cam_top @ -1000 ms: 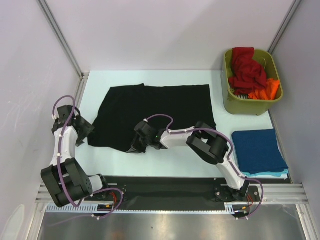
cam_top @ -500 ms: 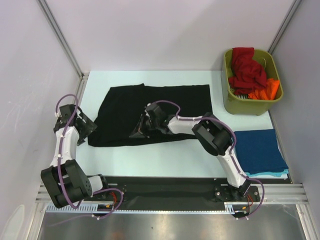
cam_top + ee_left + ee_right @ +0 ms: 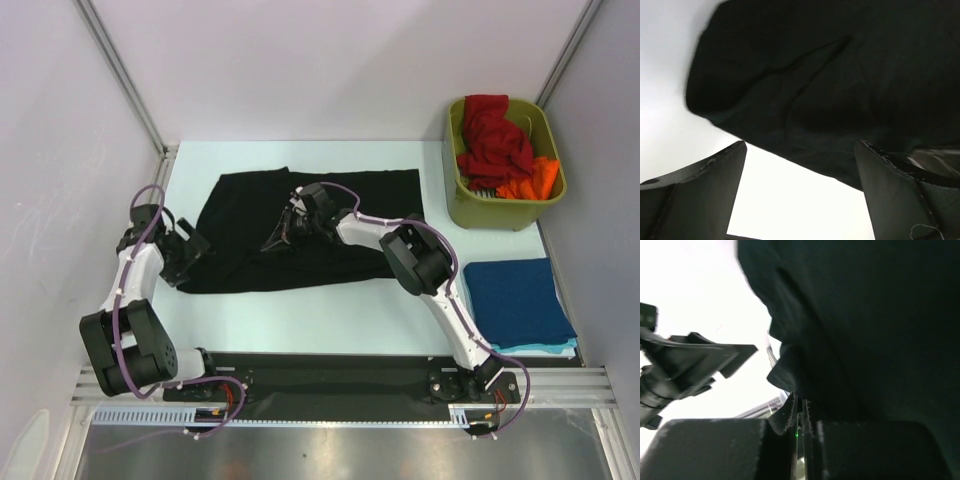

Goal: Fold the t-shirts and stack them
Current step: Flatten the tshirt out

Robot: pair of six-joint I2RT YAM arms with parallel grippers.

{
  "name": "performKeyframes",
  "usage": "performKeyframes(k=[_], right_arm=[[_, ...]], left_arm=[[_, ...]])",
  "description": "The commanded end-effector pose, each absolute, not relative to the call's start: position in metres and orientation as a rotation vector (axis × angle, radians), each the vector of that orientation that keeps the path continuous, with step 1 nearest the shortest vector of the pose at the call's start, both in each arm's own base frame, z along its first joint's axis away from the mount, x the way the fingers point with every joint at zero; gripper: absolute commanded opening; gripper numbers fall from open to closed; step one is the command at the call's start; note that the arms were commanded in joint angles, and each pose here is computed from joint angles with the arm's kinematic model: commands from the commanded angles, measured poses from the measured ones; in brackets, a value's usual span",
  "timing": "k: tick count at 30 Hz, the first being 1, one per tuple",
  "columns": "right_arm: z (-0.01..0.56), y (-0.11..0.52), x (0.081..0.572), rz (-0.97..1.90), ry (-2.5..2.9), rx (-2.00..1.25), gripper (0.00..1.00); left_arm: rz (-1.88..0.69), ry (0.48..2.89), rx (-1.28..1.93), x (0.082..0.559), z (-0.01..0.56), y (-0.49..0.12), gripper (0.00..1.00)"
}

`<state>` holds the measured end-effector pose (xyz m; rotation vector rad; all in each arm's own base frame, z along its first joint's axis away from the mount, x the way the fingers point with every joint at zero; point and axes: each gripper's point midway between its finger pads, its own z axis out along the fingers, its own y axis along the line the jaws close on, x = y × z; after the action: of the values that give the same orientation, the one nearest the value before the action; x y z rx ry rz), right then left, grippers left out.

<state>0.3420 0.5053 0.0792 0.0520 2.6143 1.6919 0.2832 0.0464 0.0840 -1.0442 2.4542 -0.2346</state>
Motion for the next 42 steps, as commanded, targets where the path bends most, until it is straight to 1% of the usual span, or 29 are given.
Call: performKeyframes(k=[1,2,4,5,6,7,8,9,10,11,12,13,14,16,17,18,19,20,21,22,23,25,27,28,30,36,39,42], right_arm=[[0.082,0.506,0.334,1.748,2.637,-0.025,0.08],[0.081,0.504,0.333,1.747,2.642,-0.035,0.10],[0.083,0.500,0.333,1.737,2.648,-0.040,0.19],[0.077,0.491,0.332,1.681,2.681,-0.065,0.26],[0.078,0.486,0.334,1.640,2.682,-0.089,0.39],[0.092,0.482,0.337,1.610,2.659,-0.132,0.43],[0.086,0.466,0.337,1.532,2.729,-0.123,0.45],[0.090,0.456,0.340,1.480,2.711,-0.193,0.49],[0.102,0.446,0.342,1.456,2.699,-0.223,0.50],[0.101,0.430,0.335,1.401,2.762,-0.216,0.52],[0.100,0.408,0.347,1.308,2.743,-0.259,0.54],[0.115,0.392,0.346,1.253,2.730,-0.278,0.55],[0.115,0.371,0.341,1.186,2.788,-0.257,0.55],[0.123,0.330,0.352,1.056,2.761,-0.263,0.56],[0.132,0.310,0.343,1.012,2.759,-0.268,0.57],[0.138,0.284,0.352,0.951,2.738,-0.222,0.59],[0.140,0.267,0.352,0.918,2.728,-0.218,0.60],[0.142,0.249,0.339,0.902,2.733,-0.187,0.60],[0.143,0.221,0.347,0.888,2.722,-0.089,0.60],[0.140,0.205,0.345,0.882,2.721,-0.040,0.61],[0.143,0.190,0.337,0.893,2.698,0.004,0.60],[0.142,0.154,0.342,0.874,2.666,0.138,0.61],[0.142,0.138,0.336,0.870,2.649,0.206,0.61],[0.143,0.128,0.340,0.860,2.626,0.239,0.60],[0.145,0.123,0.338,0.844,2.606,0.259,0.60],[0.138,0.110,0.341,0.794,2.619,0.304,0.60],[0.130,0.105,0.341,0.763,2.634,0.332,0.60],[0.123,0.097,0.342,0.697,2.650,0.350,0.60]], left_arm=[[-0.362,2.435,-1.056,0.293,0.083,0.031,0.95],[-0.364,2.449,-1.064,0.292,0.080,0.030,0.93],[-0.364,2.471,-1.087,0.289,0.072,0.029,0.92],[-0.370,2.467,-1.096,0.289,0.071,0.028,0.91],[-0.386,2.473,-1.106,0.286,0.067,0.026,0.91],[-0.399,2.464,-1.126,0.287,0.066,0.024,0.91],[-0.408,2.459,-1.132,0.287,0.066,0.023,0.89],[-0.427,2.456,-1.144,0.287,0.066,0.021,0.88],[-0.448,2.445,-1.165,0.287,0.066,0.018,0.86],[-0.458,2.421,-1.163,0.290,0.069,0.018,0.83],[-0.461,2.408,-1.194,0.288,0.065,0.017,0.83],[-0.463,2.398,-1.205,0.287,0.065,0.017,0.82],[-0.457,2.386,-1.224,0.285,0.064,0.017,0.81],[-0.475,2.359,-1.247,0.288,0.062,0.016,0.81],[-0.474,2.351,-1.254,0.289,0.062,0.017,0.81],[-0.477,2.350,-1.266,0.289,0.059,0.016,0.80],[-0.471,2.350,-1.276,0.289,0.057,0.017,0.80],[-0.461,2.359,-1.291,0.287,0.055,0.017,0.80],[-0.457,2.361,-1.294,0.289,0.054,0.019,0.79],[-0.461,2.363,-1.288,0.289,0.053,0.018,0.79],[-0.459,2.354,-1.282,0.292,0.053,0.020,0.78],[-0.452,2.362,-1.277,0.292,0.050,0.020,0.73],[-0.447,2.373,-1.271,0.292,0.047,0.020,0.70],[-0.448,2.375,-1.270,0.292,0.046,0.020,0.67],[-0.440,2.383,-1.254,0.293,0.045,0.021,0.63],[-0.390,2.427,-1.226,0.294,0.041,0.027,0.61],[-0.401,2.424,-1.218,0.302,0.043,0.028,0.57],[-0.400,2.425,-1.209,0.306,0.043,0.030,0.51]])
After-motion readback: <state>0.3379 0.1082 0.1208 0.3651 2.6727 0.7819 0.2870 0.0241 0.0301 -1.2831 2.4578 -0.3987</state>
